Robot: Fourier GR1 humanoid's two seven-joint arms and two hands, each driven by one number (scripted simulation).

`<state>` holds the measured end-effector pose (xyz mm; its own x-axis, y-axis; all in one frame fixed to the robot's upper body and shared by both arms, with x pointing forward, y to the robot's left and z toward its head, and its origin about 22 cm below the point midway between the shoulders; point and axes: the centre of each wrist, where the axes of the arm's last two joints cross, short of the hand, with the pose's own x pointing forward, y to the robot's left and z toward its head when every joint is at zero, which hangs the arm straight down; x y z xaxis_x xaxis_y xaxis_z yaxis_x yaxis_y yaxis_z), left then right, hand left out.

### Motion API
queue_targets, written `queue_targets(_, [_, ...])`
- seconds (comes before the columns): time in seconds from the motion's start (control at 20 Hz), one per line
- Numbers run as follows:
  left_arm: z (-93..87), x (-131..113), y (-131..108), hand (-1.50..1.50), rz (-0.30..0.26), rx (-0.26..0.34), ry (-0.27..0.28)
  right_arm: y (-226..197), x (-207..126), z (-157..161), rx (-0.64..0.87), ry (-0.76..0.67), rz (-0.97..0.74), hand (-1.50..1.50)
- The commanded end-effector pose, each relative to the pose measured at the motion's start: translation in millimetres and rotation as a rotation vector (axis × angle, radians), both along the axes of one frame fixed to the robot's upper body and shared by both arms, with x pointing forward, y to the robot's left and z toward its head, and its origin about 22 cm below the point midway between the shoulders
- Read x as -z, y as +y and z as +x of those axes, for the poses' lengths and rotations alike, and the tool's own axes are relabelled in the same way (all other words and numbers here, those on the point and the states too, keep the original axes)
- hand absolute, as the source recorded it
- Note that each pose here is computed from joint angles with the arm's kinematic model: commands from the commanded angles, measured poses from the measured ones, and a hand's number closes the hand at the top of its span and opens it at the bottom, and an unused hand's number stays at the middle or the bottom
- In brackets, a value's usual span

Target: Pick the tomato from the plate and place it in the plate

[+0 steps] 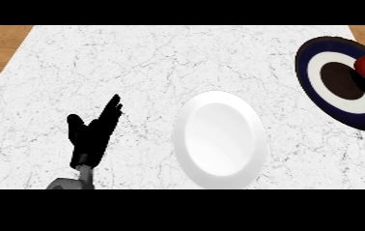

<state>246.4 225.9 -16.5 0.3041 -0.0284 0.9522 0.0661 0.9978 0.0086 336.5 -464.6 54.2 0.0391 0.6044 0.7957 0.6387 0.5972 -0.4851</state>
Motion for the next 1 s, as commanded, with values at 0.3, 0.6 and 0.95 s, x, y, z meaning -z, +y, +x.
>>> queue_targets(0.3, [-2.0,14,-7,0.00,-0.010,0.025,0.044,3,7,12,-0.227,0.034,0.096,-1.50])
queue_targets(0.6, [7.7,-3,2,0.00,-0.009,-0.004,0.027,7,6,17,-0.228,-0.232,0.247,-1.50])
queue_targets(0.95, [2.0,3,-7,0.00,-0.010,-0.023,0.031,-51,-5,-25,-0.233,-0.243,0.413,-1.50])
